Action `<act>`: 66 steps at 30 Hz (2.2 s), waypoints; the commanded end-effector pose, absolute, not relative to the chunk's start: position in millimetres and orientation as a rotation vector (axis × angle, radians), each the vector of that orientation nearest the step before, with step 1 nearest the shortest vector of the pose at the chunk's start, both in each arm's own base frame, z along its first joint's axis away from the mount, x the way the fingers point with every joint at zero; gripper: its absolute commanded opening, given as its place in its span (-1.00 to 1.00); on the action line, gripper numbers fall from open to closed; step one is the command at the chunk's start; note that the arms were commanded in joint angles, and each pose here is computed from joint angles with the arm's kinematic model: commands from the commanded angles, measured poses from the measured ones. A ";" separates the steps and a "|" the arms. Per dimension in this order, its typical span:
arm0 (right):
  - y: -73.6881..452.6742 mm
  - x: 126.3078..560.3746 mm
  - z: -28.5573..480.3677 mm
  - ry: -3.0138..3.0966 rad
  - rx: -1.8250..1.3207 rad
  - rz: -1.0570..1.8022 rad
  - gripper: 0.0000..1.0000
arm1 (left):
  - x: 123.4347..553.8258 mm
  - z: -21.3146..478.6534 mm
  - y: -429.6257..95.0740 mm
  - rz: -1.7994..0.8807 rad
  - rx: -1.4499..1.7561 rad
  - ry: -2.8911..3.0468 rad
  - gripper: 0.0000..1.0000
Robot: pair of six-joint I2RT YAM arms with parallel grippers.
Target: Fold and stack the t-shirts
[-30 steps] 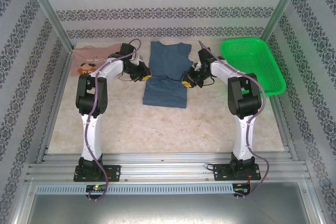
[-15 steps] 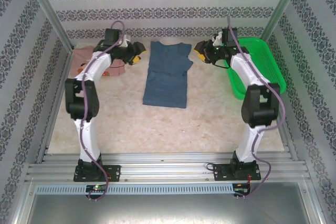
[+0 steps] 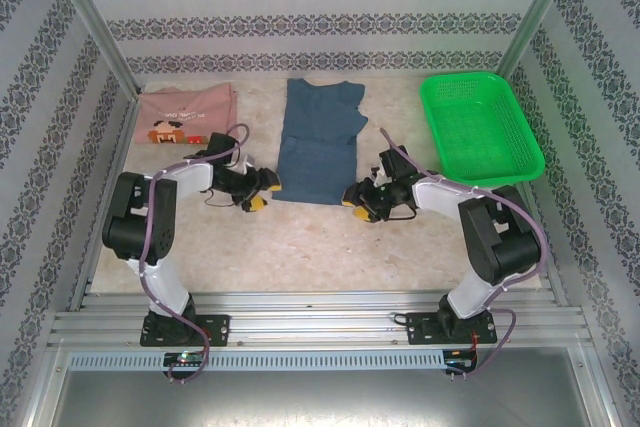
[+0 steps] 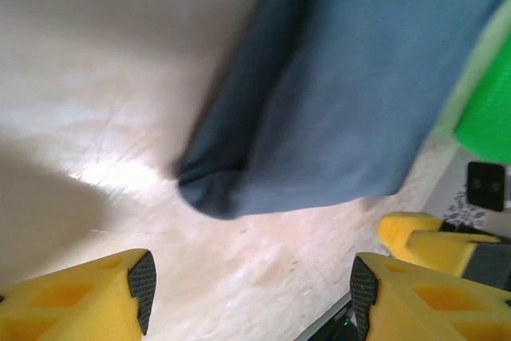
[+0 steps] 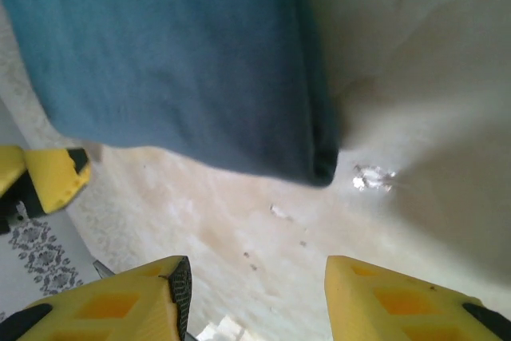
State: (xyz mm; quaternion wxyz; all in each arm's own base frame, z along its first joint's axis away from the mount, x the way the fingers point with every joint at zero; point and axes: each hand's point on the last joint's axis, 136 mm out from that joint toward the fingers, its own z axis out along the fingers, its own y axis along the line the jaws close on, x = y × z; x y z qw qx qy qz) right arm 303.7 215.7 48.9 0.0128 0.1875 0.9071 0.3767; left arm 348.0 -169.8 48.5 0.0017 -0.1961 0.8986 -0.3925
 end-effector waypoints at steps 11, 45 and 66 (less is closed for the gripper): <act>223.0 354.2 30.0 2.767 0.578 1.136 -0.05 | 383.9 34.2 -188.8 -1.260 -0.599 2.738 0.24; 222.0 182.5 41.1 2.975 0.771 0.926 -0.90 | 199.3 38.9 -163.9 -1.126 -0.796 2.846 -0.99; 221.7 325.5 146.1 2.748 0.591 1.079 -0.79 | 360.5 138.8 -178.1 -1.411 -0.689 2.532 -1.00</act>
